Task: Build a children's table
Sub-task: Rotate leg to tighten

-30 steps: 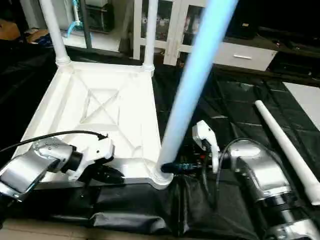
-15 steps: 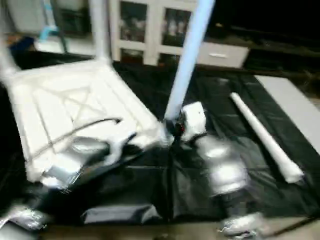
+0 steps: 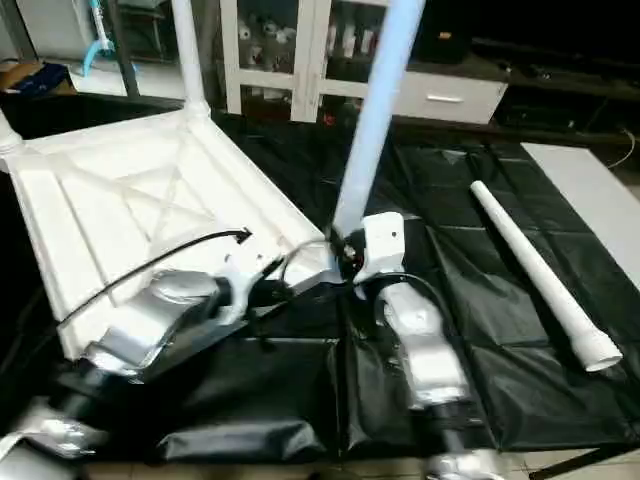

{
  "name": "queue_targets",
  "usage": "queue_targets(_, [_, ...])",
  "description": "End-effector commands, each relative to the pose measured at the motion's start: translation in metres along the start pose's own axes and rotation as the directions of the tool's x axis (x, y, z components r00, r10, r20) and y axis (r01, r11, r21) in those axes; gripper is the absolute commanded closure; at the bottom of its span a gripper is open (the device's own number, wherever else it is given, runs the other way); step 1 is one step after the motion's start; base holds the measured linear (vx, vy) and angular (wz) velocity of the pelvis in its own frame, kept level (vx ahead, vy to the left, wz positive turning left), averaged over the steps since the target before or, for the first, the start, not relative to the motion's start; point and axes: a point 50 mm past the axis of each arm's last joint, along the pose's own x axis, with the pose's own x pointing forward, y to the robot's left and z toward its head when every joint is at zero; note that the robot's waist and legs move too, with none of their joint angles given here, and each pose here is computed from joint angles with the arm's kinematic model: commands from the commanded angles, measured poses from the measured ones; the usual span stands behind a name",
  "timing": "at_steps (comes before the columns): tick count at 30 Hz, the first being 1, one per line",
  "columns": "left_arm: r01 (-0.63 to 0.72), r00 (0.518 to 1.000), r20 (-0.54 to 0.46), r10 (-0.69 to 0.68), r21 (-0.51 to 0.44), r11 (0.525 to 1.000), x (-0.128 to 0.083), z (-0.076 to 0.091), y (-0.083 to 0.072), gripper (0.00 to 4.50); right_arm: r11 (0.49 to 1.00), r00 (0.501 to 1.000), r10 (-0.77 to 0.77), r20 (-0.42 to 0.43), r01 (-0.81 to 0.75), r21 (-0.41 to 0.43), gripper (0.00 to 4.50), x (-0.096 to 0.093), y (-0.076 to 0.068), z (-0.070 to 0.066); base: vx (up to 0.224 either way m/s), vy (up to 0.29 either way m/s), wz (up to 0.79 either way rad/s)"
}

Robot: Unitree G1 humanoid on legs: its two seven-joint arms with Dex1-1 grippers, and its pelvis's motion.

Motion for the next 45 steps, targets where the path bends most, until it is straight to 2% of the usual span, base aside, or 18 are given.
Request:
queue_targets(1, [0.231,0.973,-0.039,-0.229,0.059,0.971,-0.003,-0.011,-0.022,4.5,0.975,0.975,0.218,-0.041,-0.22,-0.042,1.61,-0.009,-0.005,0.006,0.0,0.0,0.0])
queue_targets(5, [0.345,0.938,-0.066,-0.34,0.081,0.935,-0.014,-0.019,-0.029,4.5,0.887,0.887,0.438,-0.147,-0.453,-0.089,1.41,-0.03,-0.016,0.005,0.013,0.003,0.02])
queue_targets(8, [0.49,0.871,-0.093,-0.482,0.084,0.868,-0.028,-0.024,-0.038,4.5,0.835,0.837,0.531,-0.135,-0.543,-0.082,1.41,-0.042,-0.033,0.017,0.017,0.008,0.03])
queue_targets(14, [0.531,0.846,-0.102,-0.523,0.071,0.844,-0.033,-0.025,-0.04,4.5,0.76,0.757,0.635,-0.152,-0.648,-0.05,1.41,-0.049,-0.035,0.02,0.0,0.0,0.0])
queue_targets(18, [0.545,0.837,-0.106,-0.536,0.08,0.835,-0.035,-0.026,-0.041,4.5,0.704,0.7,0.697,-0.159,-0.709,-0.034,1.88,-0.051,-0.032,0.019,0.0,0.0,0.0])
queue_targets(23, [0.556,0.829,-0.111,-0.547,0.079,0.827,-0.037,-0.026,-0.042,4.5,0.67,0.662,0.73,-0.171,-0.743,-0.016,2.23,-0.053,-0.032,0.017,0.0,0.0,0.0])
queue_targets(24, [0.56,0.827,-0.115,-0.551,0.077,0.825,-0.038,-0.027,-0.043,4.5,0.664,0.655,0.736,-0.173,-0.748,-0.007,2.53,-0.053,-0.032,0.017,0.0,0.0,0.0])
queue_targets(29, [0.563,0.824,-0.12,-0.553,0.074,0.823,-0.039,-0.027,-0.043,4.5,0.675,0.662,0.73,-0.173,-0.738,0.022,2.63,-0.053,-0.035,0.016,0.0,0.0,0.0])
queue_targets(32, [0.502,0.861,-0.127,-0.493,0.046,0.864,-0.034,-0.028,-0.038,4.5,0.804,0.786,0.584,-0.204,-0.594,0.012,2.66,-0.043,-0.04,0.001,0.0,0.0,0.0])
queue_targets(35, [0.465,0.88,-0.123,-0.458,0.035,0.885,-0.032,-0.027,-0.034,4.5,0.851,0.828,0.51,-0.233,-0.526,-0.005,2.66,-0.04,-0.043,-0.005,0.0,0.0,0.0])
queue_targets(36, [0.317,0.944,-0.09,-0.316,-0.004,0.948,-0.021,-0.022,-0.024,4.5,0.945,0.911,0.306,-0.276,-0.325,-0.026,2.67,-0.034,-0.051,-0.02,0.0,0.0,0.0])
queue_targets(37, [0.284,0.955,-0.083,-0.284,-0.015,0.959,-0.019,-0.021,-0.021,4.5,0.96,0.923,0.259,-0.283,-0.279,-0.031,2.67,-0.033,-0.053,-0.022,0.0,0.0,0.0])
queue_targets(38, [0.086,0.995,-0.046,-0.09,-0.084,0.993,-0.006,-0.013,-0.009,4.5,0.998,0.95,-0.029,-0.311,0.011,-0.06,2.67,-0.028,-0.064,-0.035,0.0,0.0,0.0])
queue_targets(40, [-0.018,0.999,-0.028,0.015,-0.119,0.993,0.0,-0.008,-0.003,4.5,0.981,0.931,-0.193,-0.309,0.175,-0.086,2.67,-0.027,-0.069,-0.039,-0.03,0.009,-0.06])
queue_targets(41, [-0.018,0.999,-0.028,0.015,-0.119,0.993,0.0,-0.008,-0.003,4.5,0.981,0.931,-0.193,-0.309,0.175,-0.086,2.67,-0.027,-0.069,-0.039,0.0,0.0,0.0])
queue_targets(42, [-0.061,0.998,-0.018,0.059,-0.131,0.989,0.003,-0.005,-0.001,4.5,0.957,0.911,-0.288,-0.294,0.269,-0.104,2.67,-0.027,-0.071,-0.04,0.0,0.0,0.0])
queue_targets(43, [-0.142,0.989,0.007,0.145,-0.15,0.978,0.01,0.002,0.003,4.5,0.888,0.853,-0.46,-0.248,0.447,-0.11,2.67,-0.027,-0.073,-0.042,0.0,0.0,0.0])
queue_targets(45, [-0.163,0.985,0.034,0.17,-0.158,0.974,0.015,0.008,0.002,4.5,0.855,0.83,-0.517,-0.211,0.512,-0.081,2.67,-0.022,-0.065,-0.043,0.0,0.0,0.0])
